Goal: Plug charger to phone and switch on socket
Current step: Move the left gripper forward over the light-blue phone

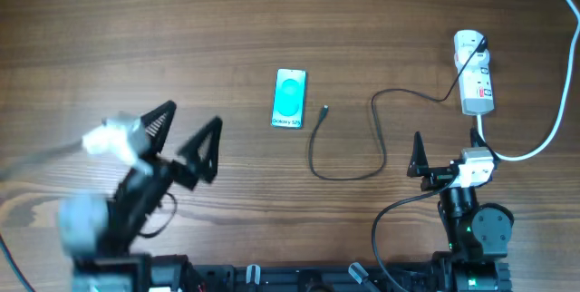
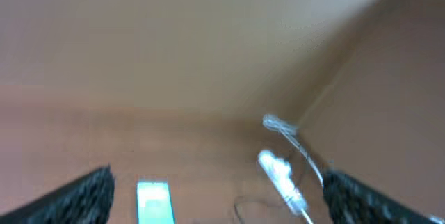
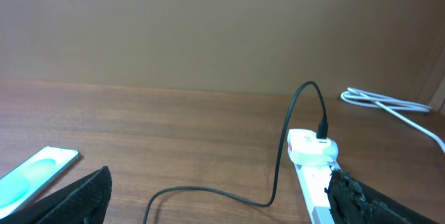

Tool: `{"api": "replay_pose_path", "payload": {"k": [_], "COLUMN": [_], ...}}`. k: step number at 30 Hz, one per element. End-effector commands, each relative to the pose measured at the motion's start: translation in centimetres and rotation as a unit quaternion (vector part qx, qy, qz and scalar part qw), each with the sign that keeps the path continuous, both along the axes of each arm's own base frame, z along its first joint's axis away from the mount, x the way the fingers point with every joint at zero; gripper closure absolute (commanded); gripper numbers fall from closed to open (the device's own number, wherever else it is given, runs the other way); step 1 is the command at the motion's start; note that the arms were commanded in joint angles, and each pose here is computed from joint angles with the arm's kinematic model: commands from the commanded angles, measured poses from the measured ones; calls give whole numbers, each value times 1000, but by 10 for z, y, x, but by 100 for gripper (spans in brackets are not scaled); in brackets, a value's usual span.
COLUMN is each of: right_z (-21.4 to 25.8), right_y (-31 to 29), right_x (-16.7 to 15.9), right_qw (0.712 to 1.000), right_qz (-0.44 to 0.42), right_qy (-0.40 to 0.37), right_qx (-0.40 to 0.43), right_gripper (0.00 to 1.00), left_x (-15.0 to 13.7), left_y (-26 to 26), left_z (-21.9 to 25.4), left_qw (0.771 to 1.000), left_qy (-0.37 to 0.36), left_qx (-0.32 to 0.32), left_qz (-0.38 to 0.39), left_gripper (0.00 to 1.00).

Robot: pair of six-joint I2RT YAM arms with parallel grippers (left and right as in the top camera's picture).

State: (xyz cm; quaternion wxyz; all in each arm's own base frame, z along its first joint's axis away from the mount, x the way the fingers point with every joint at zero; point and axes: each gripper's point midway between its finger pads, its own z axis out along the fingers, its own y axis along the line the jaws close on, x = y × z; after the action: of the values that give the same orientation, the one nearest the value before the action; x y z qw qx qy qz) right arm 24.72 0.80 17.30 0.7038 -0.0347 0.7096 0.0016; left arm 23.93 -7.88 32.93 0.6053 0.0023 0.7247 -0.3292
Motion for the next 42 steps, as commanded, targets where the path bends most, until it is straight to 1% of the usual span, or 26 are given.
{"api": "replay_pose_path", "payload": {"k": [1, 3, 5, 6, 8, 11, 14, 15, 16, 18, 20, 23, 24, 27, 29, 33, 36, 38, 40, 42], "right_z": [1, 1, 1, 1, 1, 1, 1, 1, 1, 1, 1, 1, 1, 1, 1, 1, 1, 1, 1, 1], "right_y": [-1, -1, -1, -1, -1, -1, -1, -1, -1, -1, -1, -1, -1, -1, -1, -1, -1, -1, -1, -1], "right_x": [0, 0, 0, 0, 0, 0, 0, 0, 0, 0, 0, 0, 0, 0, 0, 0, 0, 0, 0, 0], "right_qw": [1000, 1000, 1000, 1000, 1000, 1000, 1000, 1000, 1000, 1000, 1000, 1000, 1000, 1000, 1000, 1000, 1000, 1000, 1000, 1000], "right_qz": [-4, -4, -4, -4, -4, -4, -4, -4, -4, -4, -4, -4, -4, -4, -4, -4, -4, -4, -4, -4], "right_qy": [-4, -4, -4, -4, -4, -4, -4, -4, -4, -4, -4, -4, -4, -4, -4, -4, -4, -4, -4, -4], "right_qx": [-3, -3, -3, -3, -3, -3, -3, -3, -3, -3, -3, -3, -3, -3, -3, -3, -3, -3, -3, -3], "right_gripper": [0, 0, 0, 0, 0, 0, 0, 0, 0, 0, 0, 0, 0, 0, 0, 0, 0, 0, 0, 0], "left_x": [31, 35, 40, 47, 60, 79, 88, 91, 92, 96, 101, 105, 109, 113, 109, 104, 95, 88, 83, 85], "left_y": [-18, -42, -54, -55, -54, -49, -46, -45, -45, -42, -33, -30, -31, -43, -44, -51, -53, -53, -51, -56], "left_z": [13, 10, 9, 3, -14, -40, -50, -51, -50, -51, -54, -63, -67, -75, -81, -85, -98, -114, -133, -149], "left_qw": [994, 978, 966, 961, 957, 964, 966, 962, 960, 949, 925, 889, 884, 879, 871, 864, 843, 822, 796, 781], "left_qy": [84, 119, 125, 145, 180, 220, 250, 268, 277, 307, 362, 428, 439, 455, 469, 484, 519, 545, 572, 585], "left_qx": [2, -24, -44, -61, -72, -50, -1, 27, 45, 77, 111, 156, 158, 144, 146, 137, 139, 166, 195, 216], "left_qz": [-70, -167, -221, -227, -215, -143, -68, -34, -23, 2, 36, 29, 28, 2, -3, -6, 7, 12, 34, 36], "left_gripper": [0, 0, 0, 0, 0, 0, 0, 0, 1, 1, 0, 0, 0, 0, 0, 0, 0, 0, 0, 0]}}
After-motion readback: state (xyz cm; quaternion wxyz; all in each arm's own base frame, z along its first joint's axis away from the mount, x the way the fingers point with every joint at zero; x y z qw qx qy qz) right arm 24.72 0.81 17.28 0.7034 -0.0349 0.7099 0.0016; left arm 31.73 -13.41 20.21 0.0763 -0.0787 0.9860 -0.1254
